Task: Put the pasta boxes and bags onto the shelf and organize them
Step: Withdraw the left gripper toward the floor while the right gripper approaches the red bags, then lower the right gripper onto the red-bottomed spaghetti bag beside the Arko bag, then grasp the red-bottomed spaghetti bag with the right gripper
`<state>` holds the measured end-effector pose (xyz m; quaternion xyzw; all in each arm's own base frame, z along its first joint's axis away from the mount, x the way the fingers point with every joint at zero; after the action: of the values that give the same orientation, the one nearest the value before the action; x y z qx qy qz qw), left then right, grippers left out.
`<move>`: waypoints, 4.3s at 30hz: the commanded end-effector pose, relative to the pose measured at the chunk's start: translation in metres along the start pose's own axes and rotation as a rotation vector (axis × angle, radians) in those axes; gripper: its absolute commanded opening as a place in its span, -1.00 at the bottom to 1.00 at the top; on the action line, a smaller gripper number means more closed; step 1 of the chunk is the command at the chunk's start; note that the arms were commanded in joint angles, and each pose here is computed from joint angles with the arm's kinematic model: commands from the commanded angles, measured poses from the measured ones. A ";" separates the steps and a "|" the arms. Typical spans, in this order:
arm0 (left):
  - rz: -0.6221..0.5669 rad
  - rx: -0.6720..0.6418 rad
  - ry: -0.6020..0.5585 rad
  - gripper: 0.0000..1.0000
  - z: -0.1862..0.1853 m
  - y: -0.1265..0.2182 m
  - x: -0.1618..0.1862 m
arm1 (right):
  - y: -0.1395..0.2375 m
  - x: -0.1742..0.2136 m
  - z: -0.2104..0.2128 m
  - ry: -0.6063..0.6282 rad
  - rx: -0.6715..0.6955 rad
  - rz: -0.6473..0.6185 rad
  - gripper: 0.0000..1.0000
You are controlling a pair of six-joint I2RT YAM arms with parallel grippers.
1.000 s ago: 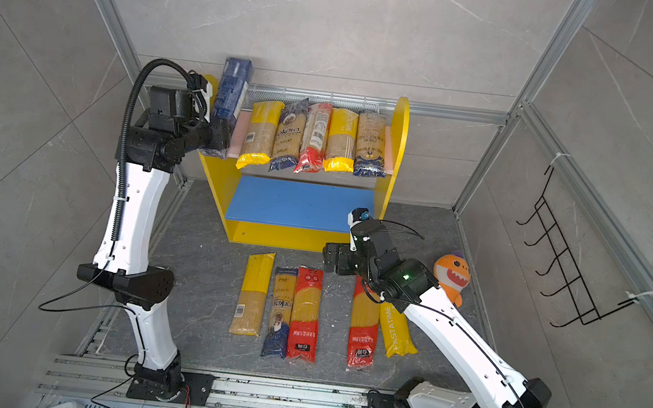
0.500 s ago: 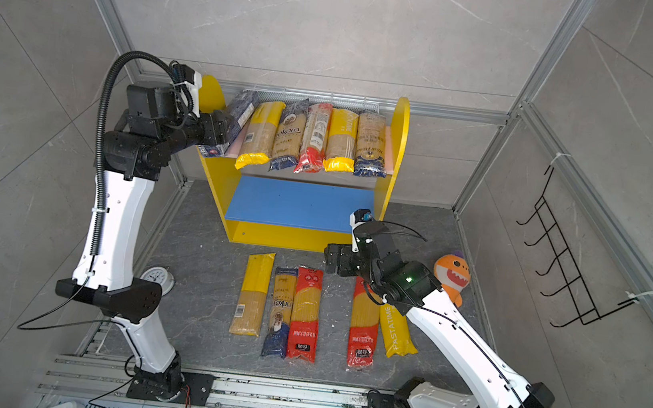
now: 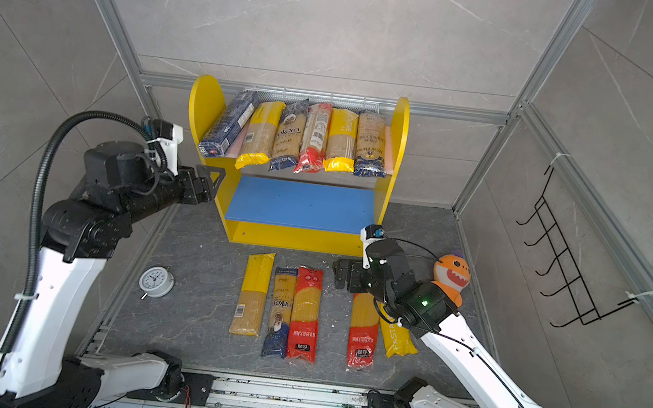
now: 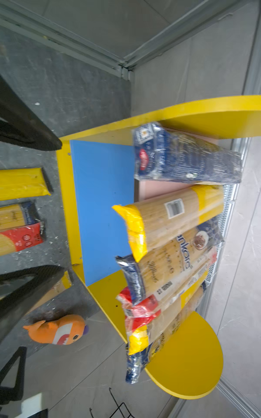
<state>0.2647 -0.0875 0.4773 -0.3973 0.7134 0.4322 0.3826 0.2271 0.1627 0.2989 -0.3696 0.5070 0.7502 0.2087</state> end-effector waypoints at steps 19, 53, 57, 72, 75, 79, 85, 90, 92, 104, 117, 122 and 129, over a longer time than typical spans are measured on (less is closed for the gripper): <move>0.194 -0.057 0.256 0.71 0.057 0.022 0.173 | 0.005 0.087 -0.033 -0.137 0.062 0.138 0.99; 0.557 -0.187 0.198 0.74 0.067 -0.056 0.349 | -0.096 0.170 0.023 -0.054 0.039 0.381 0.99; 0.548 -0.202 0.181 0.74 0.071 -0.057 0.353 | -0.104 0.176 0.035 -0.043 0.034 0.399 0.99; 0.501 -0.257 0.115 0.76 0.084 -0.055 0.352 | -0.131 0.199 0.083 0.019 0.056 0.455 0.99; 0.493 -0.264 0.106 0.78 0.086 -0.053 0.352 | -0.135 0.205 0.090 0.025 0.055 0.465 0.99; 0.490 -0.264 0.096 0.88 0.088 -0.050 0.351 | -0.141 0.214 0.094 0.033 0.072 0.486 0.99; 0.469 -0.271 0.094 1.00 0.091 -0.045 0.348 | -0.146 0.223 0.084 0.042 0.145 0.508 0.99; 0.463 -0.267 0.095 1.00 0.090 -0.042 0.346 | -0.141 0.223 0.068 0.084 0.238 0.508 1.00; 0.462 -0.264 0.097 1.00 0.090 -0.041 0.345 | -0.137 0.220 0.059 0.104 0.270 0.506 1.00; 0.449 -0.262 0.127 1.00 0.090 -0.034 0.341 | -0.141 0.236 0.049 0.055 0.210 0.469 0.99; 0.440 -0.274 0.132 1.00 0.092 -0.026 0.334 | -0.144 0.284 0.047 0.122 0.268 0.461 0.92; 0.424 -0.269 0.131 1.00 0.092 -0.023 0.330 | -0.144 0.305 0.045 0.135 0.292 0.470 0.20; 0.418 -0.261 0.130 0.99 0.089 -0.022 0.325 | -0.136 0.304 0.045 0.111 0.268 0.430 -0.56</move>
<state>0.1713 -0.0892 0.1351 -0.2979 0.7449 0.5711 0.1738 0.1483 0.2733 0.0467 -0.3314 0.6246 0.6842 0.1789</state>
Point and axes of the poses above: each gripper's point midway between its finger pads, its own y axis back along the fingers, its own z axis along the line the jaws close on, x = y × z, the point moved 4 cm from there along y, back along the fingers, and after that the axes turned 4 degrees about y, right-handed, at the moved point
